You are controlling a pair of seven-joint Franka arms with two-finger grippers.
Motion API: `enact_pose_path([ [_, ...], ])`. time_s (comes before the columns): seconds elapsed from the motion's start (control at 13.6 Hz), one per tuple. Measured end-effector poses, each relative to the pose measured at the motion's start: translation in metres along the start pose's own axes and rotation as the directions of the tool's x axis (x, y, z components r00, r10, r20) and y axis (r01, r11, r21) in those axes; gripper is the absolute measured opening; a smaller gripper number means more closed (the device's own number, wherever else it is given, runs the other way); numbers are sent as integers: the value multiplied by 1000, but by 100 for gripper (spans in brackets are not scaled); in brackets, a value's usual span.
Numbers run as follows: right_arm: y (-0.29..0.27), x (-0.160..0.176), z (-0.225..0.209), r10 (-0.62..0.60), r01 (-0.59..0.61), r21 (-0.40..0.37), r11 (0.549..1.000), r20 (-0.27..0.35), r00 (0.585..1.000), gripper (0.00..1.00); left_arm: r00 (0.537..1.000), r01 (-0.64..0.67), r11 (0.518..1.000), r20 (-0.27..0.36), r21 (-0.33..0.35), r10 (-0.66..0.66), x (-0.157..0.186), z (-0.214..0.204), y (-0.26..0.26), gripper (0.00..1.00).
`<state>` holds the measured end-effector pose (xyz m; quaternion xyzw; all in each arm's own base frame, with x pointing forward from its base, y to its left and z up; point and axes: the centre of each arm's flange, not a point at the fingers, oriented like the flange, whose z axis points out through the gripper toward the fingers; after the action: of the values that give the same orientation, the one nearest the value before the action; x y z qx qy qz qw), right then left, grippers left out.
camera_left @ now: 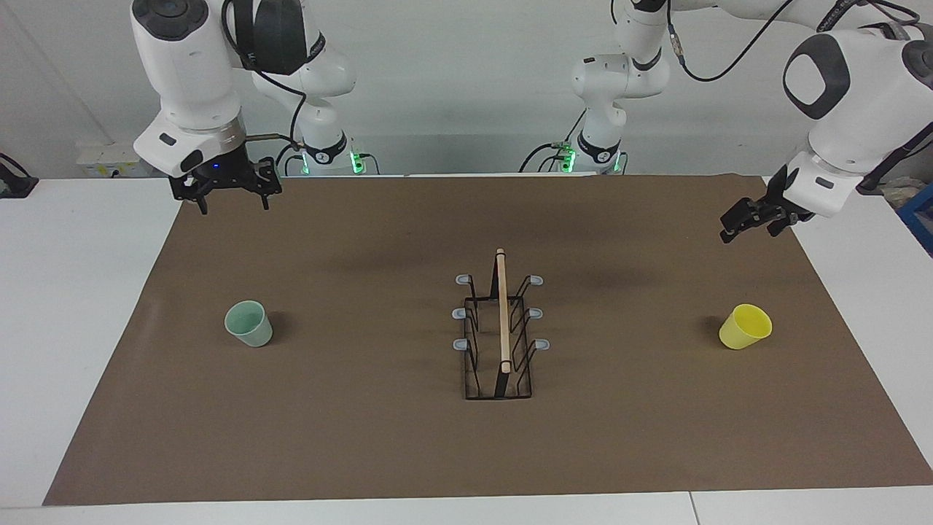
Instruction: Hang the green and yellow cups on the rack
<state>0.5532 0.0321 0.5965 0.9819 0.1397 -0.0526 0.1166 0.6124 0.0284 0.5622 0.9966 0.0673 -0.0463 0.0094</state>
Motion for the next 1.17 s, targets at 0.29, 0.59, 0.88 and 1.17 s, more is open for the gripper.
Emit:
enact_pose_path([
  [0.29,-6,1,2,-266,270,-106,957,55,962,100,976,219,975,18,-30,-219,27,21,-10,100],
  [0.59,-7,1,27,-422,440,-129,889,144,895,100,910,414,910,46,-30,-413,55,46,-24,100],
  [0.88,-26,12,73,-612,680,-170,713,322,723,100,793,606,795,71,13,-605,93,95,-39,100],
  [1.17,-51,40,125,-761,870,-135,475,432,483,100,682,731,682,37,23,-731,133,152,-52,100],
])
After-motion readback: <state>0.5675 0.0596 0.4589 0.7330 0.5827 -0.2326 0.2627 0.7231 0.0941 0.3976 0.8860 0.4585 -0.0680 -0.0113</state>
